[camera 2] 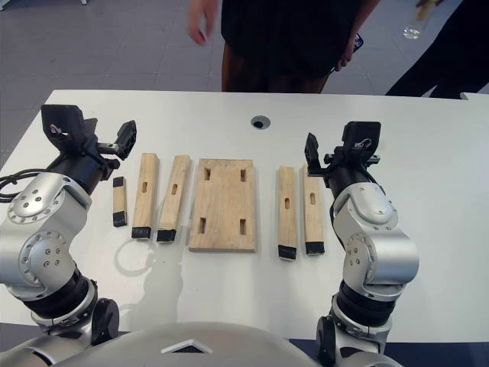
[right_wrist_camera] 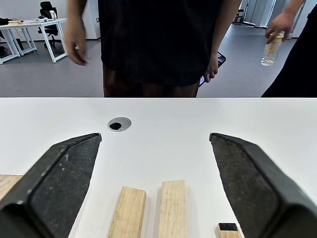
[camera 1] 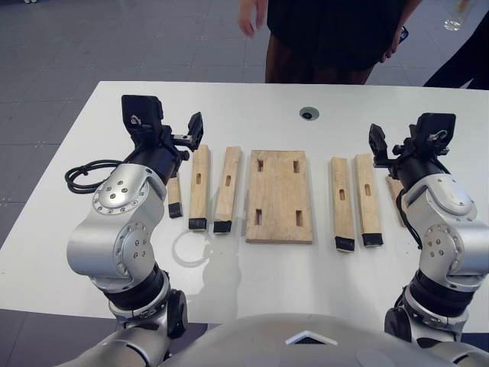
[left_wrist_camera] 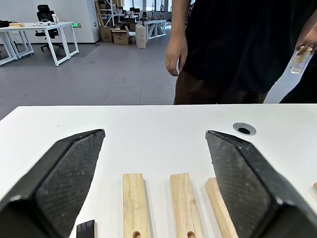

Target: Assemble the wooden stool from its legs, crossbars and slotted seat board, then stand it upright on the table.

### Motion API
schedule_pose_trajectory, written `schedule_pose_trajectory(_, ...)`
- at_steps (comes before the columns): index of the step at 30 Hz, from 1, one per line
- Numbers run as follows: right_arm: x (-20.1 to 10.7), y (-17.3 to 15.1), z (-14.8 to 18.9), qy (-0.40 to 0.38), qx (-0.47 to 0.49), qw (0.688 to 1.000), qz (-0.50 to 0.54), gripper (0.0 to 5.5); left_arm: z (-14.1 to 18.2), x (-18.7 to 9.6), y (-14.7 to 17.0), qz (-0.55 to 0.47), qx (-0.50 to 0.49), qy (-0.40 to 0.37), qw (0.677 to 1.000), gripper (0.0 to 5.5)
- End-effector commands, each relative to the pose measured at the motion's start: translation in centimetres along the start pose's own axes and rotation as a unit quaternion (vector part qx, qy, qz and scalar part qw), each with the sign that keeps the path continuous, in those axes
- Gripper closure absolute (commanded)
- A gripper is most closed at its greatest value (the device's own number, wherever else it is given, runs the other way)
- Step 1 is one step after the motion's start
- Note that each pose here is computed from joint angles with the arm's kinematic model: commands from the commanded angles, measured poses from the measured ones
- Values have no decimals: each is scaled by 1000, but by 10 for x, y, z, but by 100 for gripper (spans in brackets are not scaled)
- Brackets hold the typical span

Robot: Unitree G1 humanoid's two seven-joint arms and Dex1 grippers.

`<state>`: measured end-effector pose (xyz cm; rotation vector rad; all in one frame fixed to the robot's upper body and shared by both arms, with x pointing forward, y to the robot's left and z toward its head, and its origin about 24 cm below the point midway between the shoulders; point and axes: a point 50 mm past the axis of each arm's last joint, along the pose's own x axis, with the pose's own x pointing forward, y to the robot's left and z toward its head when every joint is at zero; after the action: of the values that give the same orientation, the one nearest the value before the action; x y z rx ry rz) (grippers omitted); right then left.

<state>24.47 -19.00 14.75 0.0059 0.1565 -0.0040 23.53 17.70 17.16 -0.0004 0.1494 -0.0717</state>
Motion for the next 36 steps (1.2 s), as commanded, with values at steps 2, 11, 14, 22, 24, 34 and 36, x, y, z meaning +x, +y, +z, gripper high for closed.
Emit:
schedule_pose_trajectory(2, 0, 1, 1, 0, -1, 1000, 3, 147, -1, 0, -1, -4, 4, 5, 1000, 172)
schedule_pose_trajectory(11, 3, 1, 1, -2, 6, 1000, -3, 147, 1, 4, -2, -8, -8, -2, 1000, 172)
schedule_pose_trajectory(14, 2, 0, 1, -2, 6, 1000, -4, 147, 2, 5, -1, -7, -7, -3, 1000, 172)
schedule_pose_trajectory(22, 3, 1, 2, -3, 7, 1000, -5, 147, 1, 4, -1, -4, -5, 1, 1000, 172)
schedule_pose_trajectory(24, 4, 1, 2, -4, 7, 1000, -4, 147, 1, 4, -1, -2, -8, 0, 1000, 172)
schedule_pose_trajectory(34, 5, -3, 3, -1, -1, 1000, -1, 147, -1, 2, -1, 7, -8, 3, 1000, 172)
schedule_pose_trajectory(36, 5, -2, 3, -1, -2, 1000, 0, 147, -1, 2, -1, 7, -9, 3, 1000, 172)
